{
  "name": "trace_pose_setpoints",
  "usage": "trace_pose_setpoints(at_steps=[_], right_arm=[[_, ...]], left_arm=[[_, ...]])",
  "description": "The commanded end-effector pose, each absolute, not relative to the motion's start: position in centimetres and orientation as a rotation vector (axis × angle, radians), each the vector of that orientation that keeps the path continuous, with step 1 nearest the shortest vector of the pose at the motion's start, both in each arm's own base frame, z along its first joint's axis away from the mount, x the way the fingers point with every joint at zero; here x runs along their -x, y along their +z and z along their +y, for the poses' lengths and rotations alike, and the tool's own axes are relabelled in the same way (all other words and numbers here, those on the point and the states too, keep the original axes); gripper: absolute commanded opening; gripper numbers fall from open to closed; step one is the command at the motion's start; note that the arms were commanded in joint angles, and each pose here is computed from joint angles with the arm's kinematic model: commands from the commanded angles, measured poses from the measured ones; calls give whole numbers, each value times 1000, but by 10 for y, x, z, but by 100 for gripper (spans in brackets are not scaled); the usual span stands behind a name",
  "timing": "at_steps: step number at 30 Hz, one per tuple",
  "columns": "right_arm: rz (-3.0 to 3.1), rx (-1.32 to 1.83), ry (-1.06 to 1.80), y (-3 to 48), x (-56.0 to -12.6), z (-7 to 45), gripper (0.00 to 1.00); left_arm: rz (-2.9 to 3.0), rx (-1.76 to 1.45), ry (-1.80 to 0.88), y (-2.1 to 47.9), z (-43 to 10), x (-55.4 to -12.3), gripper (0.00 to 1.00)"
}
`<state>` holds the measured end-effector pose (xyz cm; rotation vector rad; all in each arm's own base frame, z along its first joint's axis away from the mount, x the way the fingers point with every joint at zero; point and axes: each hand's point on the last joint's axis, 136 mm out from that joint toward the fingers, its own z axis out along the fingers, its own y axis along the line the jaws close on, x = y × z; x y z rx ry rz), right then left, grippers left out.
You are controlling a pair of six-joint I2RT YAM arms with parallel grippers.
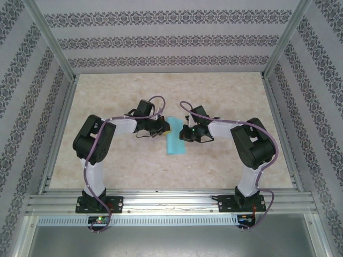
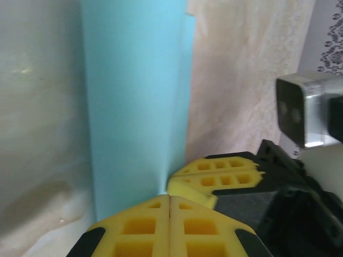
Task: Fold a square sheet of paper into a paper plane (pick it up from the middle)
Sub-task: Hold the square sheet of paper at the center of the table, then first fold the square sheet of paper in half at the center of the table.
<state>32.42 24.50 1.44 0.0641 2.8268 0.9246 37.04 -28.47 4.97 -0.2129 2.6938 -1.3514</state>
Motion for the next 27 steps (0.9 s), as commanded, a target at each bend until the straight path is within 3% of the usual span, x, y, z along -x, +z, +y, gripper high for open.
trace_pose_setpoints(at_steps=[1,12,22,27], right_arm=[[2975,-105,783,-19,-300,227,0],[2977,-114,777,-20,-299,227,0],[2968,-112,768,-16,-300,227,0],[2965,-118,770,-15,-300,227,0]], left_arm=[[2746,187,-1257,31,-279,-362,0],[2916,170,-974,-30,-248,-340,0],[2739,200,-1173,58,-269,-359,2],[2714,252,-1295,65,-279,-353,2]])
